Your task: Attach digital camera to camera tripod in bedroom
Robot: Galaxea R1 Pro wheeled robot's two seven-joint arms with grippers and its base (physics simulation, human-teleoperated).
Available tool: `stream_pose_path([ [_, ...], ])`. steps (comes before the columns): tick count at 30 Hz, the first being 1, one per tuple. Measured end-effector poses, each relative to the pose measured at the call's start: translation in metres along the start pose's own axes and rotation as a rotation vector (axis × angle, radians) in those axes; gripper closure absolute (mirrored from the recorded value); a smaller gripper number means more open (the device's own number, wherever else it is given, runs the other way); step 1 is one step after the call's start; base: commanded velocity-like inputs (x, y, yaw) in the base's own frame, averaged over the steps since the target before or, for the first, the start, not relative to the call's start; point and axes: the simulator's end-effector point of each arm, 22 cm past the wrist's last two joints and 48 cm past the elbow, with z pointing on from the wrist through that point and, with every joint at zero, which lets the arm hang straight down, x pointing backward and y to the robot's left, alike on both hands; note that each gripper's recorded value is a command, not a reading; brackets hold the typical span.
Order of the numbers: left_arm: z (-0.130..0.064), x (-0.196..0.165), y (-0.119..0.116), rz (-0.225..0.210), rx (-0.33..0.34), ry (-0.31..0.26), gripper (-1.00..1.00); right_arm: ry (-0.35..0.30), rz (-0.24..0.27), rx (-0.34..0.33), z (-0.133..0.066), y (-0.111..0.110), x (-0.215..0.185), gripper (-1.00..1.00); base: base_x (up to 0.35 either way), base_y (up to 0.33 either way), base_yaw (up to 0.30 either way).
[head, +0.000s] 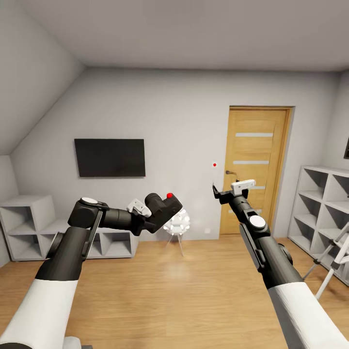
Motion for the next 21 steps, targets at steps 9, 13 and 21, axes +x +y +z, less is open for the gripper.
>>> stream_pose_path([
  [9, 0.001, 0.0, 0.0, 0.002, 0.001, 0.002, 1.0, 0.233, 0.0, 0.031, -0.01, -0.005, 0.112, -1.0, 0.0, 0.0, 0.0],
  [13, 0.001, 0.001, -0.001, 0.005, 0.003, 0.003, 1.0, 0.455, 0.0, 0.028, -0.042, -0.004, 0.216, -1.0, 0.0, 0.0, 0.0],
  [21, 0.001, 0.001, -0.001, 0.006, 0.005, 0.004, 1.0, 1.008, 0.004, 0.064, -0.231, -0.041, 0.441, -1.0, 0.0, 0.0, 0.0],
])
